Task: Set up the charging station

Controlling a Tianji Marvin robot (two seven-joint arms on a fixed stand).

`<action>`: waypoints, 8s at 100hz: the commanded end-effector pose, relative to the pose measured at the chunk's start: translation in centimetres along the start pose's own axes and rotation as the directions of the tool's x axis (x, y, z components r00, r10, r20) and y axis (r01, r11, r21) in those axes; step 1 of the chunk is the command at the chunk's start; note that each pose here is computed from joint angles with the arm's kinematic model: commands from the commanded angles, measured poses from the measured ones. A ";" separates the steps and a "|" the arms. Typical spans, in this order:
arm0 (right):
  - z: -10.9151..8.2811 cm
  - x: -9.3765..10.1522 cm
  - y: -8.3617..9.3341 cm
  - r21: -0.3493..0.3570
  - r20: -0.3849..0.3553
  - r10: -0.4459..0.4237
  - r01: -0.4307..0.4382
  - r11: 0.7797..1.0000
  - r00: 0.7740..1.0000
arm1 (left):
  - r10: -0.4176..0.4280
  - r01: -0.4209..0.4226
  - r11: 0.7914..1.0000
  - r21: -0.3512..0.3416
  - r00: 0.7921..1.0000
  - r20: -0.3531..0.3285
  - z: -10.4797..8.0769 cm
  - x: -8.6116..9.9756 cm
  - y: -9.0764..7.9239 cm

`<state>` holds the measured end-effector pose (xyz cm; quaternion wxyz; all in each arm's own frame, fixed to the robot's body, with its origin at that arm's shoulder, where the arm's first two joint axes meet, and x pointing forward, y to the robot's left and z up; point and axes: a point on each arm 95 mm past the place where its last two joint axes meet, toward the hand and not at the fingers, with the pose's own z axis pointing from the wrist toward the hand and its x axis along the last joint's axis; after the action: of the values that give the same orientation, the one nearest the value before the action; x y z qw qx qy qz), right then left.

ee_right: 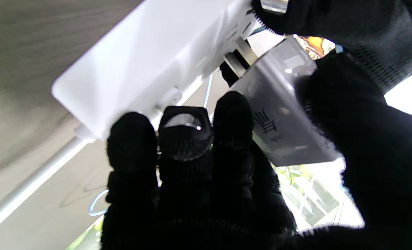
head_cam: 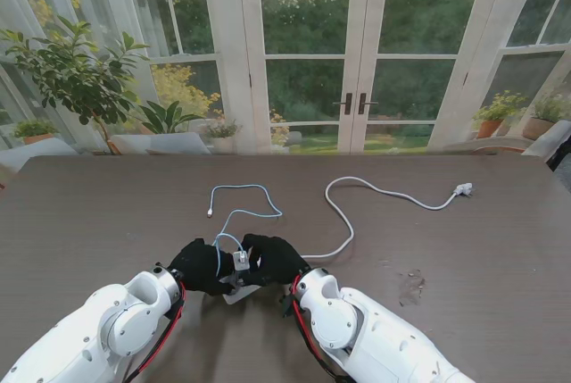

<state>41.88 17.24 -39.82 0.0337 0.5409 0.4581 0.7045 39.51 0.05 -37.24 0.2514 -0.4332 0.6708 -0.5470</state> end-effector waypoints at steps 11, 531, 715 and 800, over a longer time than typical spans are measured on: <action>0.6 0.1 -0.1 0.042 -0.024 -0.011 0.012 0.999 1.000 | 0.005 -0.006 0.997 -0.078 1.000 -0.009 -0.7 0.2 1.8; 0.6 1.4 1.7 0.100 -0.191 -0.348 0.371 0.923 0.918 | 0.061 -0.074 0.986 -0.148 0.994 -0.090 -1.3 -0.5 2.7; 0.6 2.1 1.4 0.061 -0.201 -0.458 0.477 0.877 0.866 | 0.089 -0.107 0.979 -0.172 0.990 -0.109 -1.9 -0.6 2.8; 0.7 2.1 2.1 0.107 -0.195 -0.475 0.500 0.859 0.858 | 0.095 -0.114 0.977 -0.180 0.989 -0.110 -2.0 -0.7 2.9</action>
<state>42.87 17.26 -36.90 0.1404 0.3545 0.6271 0.6793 38.79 1.01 -36.94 0.2239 -0.3758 0.7302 -0.5248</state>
